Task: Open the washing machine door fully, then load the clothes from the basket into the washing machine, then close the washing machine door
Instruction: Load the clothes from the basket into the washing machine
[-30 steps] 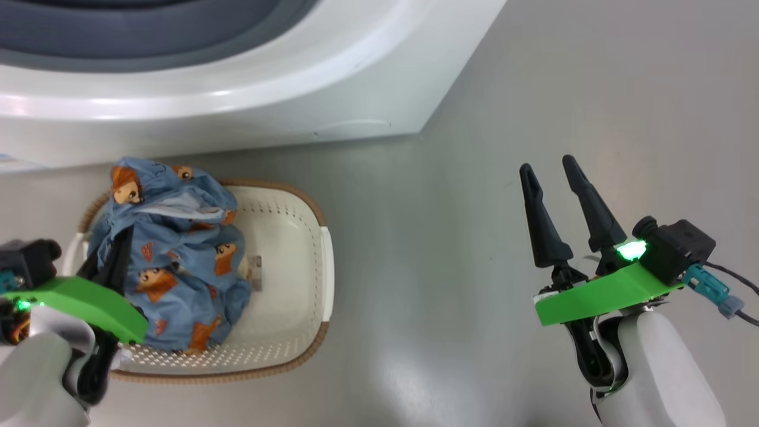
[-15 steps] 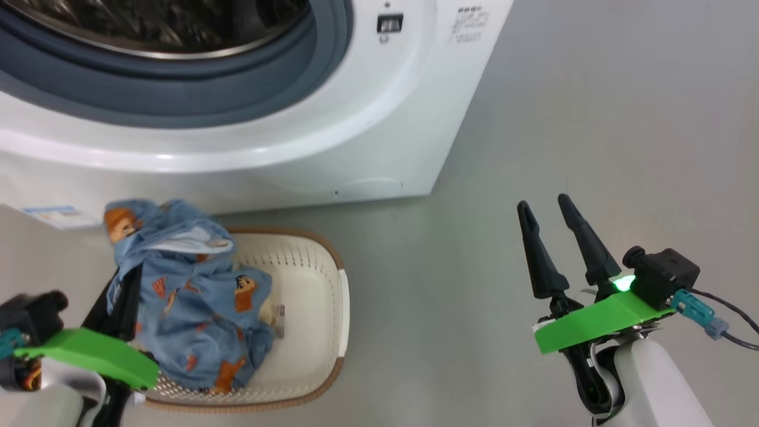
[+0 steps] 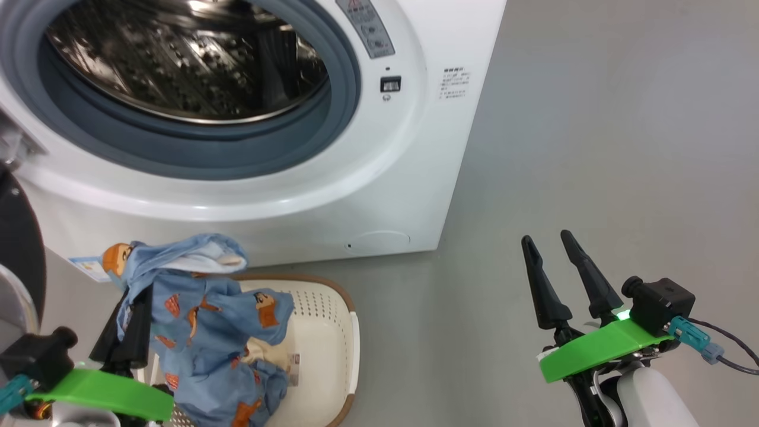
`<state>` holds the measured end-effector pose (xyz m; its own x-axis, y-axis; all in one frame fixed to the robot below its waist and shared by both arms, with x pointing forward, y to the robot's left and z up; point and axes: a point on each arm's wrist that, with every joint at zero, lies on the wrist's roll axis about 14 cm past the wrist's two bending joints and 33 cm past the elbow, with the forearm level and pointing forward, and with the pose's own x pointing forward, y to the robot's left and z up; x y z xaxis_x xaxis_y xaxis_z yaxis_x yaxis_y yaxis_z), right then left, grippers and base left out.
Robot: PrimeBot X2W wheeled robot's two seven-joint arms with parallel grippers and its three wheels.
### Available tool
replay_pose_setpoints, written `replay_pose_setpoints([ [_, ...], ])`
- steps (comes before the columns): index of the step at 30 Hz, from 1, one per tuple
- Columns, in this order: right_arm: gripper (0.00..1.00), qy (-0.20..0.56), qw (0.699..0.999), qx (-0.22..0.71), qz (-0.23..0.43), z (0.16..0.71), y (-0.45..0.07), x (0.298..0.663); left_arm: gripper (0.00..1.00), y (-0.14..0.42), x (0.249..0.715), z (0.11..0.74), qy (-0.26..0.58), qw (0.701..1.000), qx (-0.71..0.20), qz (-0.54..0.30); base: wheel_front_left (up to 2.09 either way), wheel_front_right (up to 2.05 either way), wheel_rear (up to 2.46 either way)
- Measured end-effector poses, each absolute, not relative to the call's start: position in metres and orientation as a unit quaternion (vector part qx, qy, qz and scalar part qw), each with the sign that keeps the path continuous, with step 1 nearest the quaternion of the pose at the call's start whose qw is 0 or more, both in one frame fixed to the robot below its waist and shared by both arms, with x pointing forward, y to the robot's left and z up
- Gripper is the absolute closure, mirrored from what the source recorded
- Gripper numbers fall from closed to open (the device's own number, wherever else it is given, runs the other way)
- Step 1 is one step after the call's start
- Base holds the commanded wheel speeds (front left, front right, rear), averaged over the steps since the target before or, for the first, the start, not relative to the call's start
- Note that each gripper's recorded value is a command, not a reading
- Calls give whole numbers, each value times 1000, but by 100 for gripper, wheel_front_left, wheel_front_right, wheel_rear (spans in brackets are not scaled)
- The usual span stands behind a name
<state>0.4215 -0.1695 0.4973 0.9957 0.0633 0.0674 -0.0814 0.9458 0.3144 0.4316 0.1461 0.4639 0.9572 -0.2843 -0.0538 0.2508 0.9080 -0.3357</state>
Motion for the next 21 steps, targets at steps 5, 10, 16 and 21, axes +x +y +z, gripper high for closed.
replay_pose_setpoints([
  [5,0,-43,986,158,40,509,-171,417,100,150,422,485,19,979,-159,-129,0,0,0],
  [10,0,-53,986,153,41,517,-174,414,100,151,414,506,-11,980,-153,-129,0,0,0],
  [16,0,-56,987,146,33,519,-184,404,100,151,401,523,-36,980,-152,-126,0,0,0],
  [21,0,-65,987,141,35,526,-186,400,100,151,393,534,-49,980,-150,-124,0,0,0],
])
